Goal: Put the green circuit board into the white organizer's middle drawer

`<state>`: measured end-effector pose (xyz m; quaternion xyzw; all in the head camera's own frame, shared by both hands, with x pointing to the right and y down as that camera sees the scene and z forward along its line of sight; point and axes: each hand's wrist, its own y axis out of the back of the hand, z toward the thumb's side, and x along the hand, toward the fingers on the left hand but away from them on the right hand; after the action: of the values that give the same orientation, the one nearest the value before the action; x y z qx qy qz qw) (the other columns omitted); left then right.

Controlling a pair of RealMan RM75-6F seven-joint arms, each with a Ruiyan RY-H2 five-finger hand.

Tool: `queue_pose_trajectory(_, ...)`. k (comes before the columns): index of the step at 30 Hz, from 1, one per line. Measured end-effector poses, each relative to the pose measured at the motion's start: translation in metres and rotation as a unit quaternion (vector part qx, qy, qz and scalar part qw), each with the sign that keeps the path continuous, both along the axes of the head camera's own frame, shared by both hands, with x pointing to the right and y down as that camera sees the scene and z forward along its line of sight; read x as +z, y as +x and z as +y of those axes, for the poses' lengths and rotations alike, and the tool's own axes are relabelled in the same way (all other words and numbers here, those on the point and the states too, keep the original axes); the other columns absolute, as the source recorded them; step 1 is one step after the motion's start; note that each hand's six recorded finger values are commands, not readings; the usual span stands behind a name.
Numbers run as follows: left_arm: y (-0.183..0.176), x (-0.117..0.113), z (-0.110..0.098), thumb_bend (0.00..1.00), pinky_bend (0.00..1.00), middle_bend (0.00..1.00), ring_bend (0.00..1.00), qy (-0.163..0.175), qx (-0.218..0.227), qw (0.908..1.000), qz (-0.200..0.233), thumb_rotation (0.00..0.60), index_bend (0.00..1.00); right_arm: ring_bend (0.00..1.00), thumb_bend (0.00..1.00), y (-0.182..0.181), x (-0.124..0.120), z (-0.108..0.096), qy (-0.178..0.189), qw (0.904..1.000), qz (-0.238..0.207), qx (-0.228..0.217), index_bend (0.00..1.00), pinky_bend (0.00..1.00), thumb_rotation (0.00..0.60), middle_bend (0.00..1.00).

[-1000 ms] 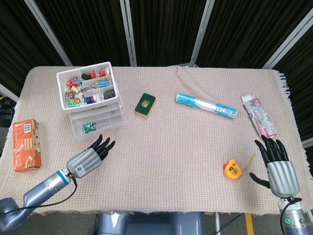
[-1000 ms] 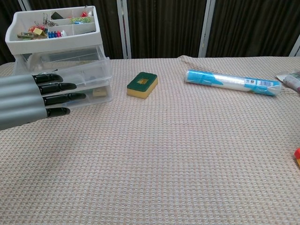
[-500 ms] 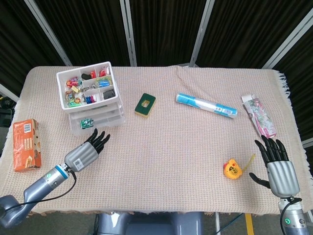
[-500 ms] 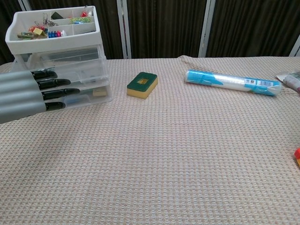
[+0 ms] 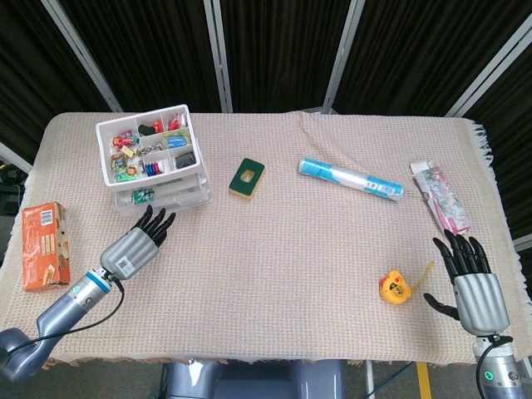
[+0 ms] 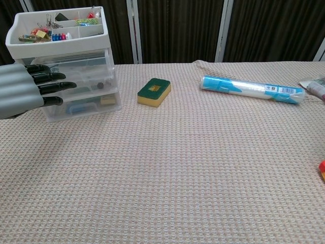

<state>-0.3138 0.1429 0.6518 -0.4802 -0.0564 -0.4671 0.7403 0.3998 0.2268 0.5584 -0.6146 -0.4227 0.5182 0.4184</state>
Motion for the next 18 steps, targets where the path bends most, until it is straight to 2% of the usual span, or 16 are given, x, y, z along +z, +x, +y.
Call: queue_pose_trajectory(18, -0.031, 0.013, -0.027, 1.0, 0.15, 0.02, 0.06, 0.006, -0.071, 0.9971, -0.025, 0.6, 0.25, 0.0, 0.0, 0.0, 0.0, 0.0, -0.001, 1.0, 0.0, -0.001, 0.09, 0.0, 0.6, 0.0)
